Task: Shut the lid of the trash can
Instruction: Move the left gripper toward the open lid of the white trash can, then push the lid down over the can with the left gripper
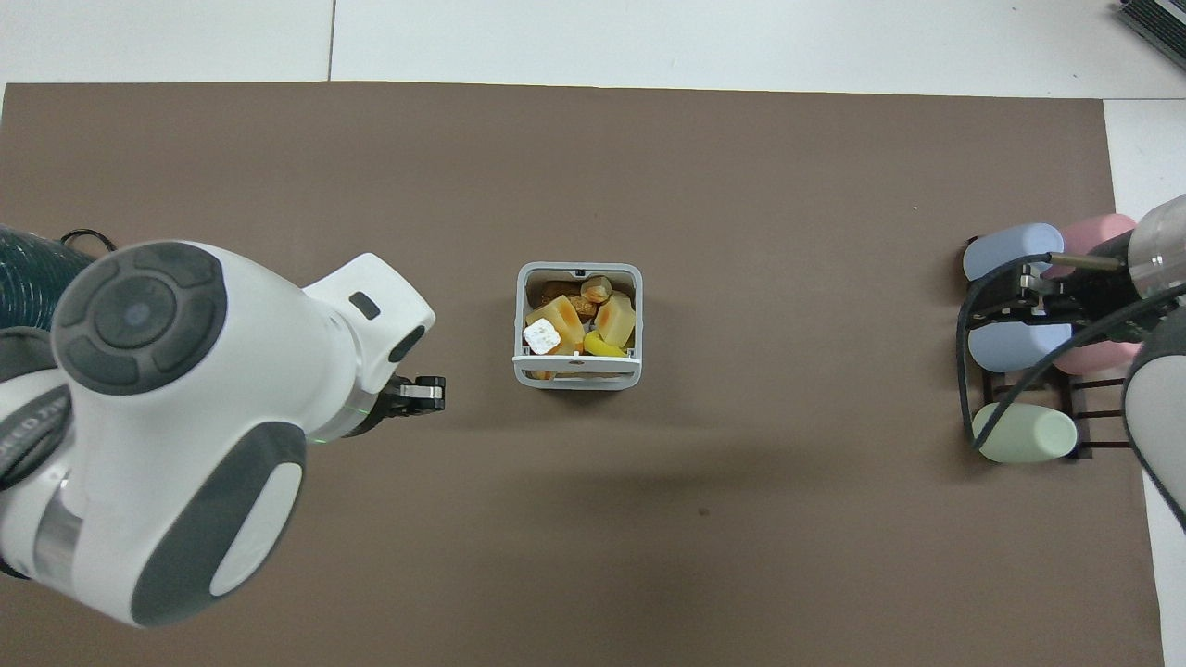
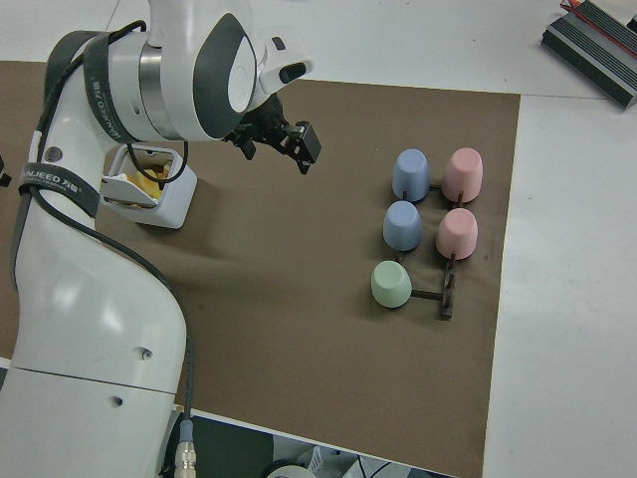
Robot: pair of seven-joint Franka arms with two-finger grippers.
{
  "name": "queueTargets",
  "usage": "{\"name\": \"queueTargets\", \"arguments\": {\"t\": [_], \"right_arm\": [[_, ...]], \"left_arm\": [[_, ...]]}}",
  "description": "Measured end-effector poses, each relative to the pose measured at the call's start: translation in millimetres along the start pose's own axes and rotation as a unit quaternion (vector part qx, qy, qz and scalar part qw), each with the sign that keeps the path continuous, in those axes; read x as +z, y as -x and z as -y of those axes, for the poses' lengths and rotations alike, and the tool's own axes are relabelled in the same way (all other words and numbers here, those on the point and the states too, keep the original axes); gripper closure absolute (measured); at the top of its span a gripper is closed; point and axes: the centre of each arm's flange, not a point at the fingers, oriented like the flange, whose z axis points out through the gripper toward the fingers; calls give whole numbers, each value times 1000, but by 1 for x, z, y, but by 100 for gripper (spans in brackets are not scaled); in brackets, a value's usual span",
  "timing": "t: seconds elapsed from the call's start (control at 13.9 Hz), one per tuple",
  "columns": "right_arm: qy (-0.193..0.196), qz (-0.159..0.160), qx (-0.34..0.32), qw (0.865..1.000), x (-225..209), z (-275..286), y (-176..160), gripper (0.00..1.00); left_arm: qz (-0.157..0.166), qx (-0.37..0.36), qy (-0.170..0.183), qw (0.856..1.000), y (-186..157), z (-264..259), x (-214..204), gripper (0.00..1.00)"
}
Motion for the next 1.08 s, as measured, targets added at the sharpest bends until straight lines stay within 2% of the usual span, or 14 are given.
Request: {"name": "queueTargets", "arguments": {"t": [0.07, 0.22, 0.51, 0.72, 1.08], "right_arm": [[0, 0, 0, 1000, 0, 0, 0, 0], [0, 0, 0, 1000, 0, 0, 0, 0], [0, 0, 0, 1000, 0, 0, 0, 0], [0, 0, 0, 1000, 0, 0, 0, 0], [0, 0, 0, 1000, 0, 0, 0, 0]], "left_arm": [[-3, -2, 7, 1000, 9, -16, 4, 95], [-4, -5, 15, 1000, 27, -44, 10, 99], [-28, -1, 38, 999, 43, -81, 21, 99], [-38, -21, 50, 998, 42, -93, 37, 99], [-74, -44, 83, 993, 27, -113, 54, 99]]}}
